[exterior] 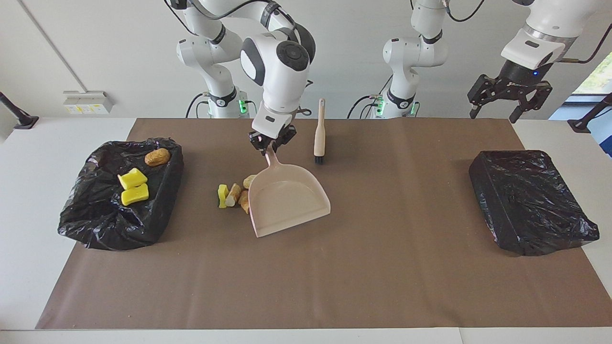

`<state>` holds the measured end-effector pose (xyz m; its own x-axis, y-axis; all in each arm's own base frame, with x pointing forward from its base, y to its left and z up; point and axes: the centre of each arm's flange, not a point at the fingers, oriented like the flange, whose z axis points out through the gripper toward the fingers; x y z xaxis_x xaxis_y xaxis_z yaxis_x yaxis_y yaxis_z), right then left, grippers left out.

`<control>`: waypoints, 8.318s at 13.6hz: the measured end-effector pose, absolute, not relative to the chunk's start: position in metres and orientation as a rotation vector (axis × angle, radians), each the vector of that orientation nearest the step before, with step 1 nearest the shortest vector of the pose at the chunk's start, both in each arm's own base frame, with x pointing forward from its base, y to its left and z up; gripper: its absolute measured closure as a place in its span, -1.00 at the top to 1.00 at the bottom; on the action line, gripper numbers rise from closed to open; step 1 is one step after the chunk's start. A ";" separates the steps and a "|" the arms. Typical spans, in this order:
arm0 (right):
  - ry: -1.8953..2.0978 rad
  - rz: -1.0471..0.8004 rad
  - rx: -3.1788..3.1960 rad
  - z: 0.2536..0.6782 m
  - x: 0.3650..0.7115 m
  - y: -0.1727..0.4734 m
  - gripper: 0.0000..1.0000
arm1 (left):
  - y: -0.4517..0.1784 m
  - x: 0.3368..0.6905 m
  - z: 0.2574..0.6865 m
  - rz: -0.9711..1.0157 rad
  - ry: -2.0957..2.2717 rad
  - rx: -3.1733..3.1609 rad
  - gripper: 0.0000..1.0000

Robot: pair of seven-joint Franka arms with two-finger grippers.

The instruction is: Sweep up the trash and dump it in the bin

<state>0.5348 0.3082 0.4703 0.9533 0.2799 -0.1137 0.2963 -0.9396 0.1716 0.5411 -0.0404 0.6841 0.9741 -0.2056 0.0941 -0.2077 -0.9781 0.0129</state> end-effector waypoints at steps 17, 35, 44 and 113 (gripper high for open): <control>-0.146 -0.086 3.119 0.383 0.605 0.388 0.85 | -0.049 0.539 0.683 0.122 -0.348 3.096 1.00; -0.264 -0.432 3.224 0.355 0.281 0.401 1.00 | -0.279 0.587 0.530 0.216 -0.648 3.010 1.00; -0.256 -0.421 3.210 0.326 0.245 0.408 0.85 | -0.378 0.582 0.439 0.269 -0.536 2.989 1.00; 0.550 -0.503 2.980 0.343 0.516 0.230 -0.48 | -0.319 0.479 0.354 -0.021 -2.153 2.380 -0.35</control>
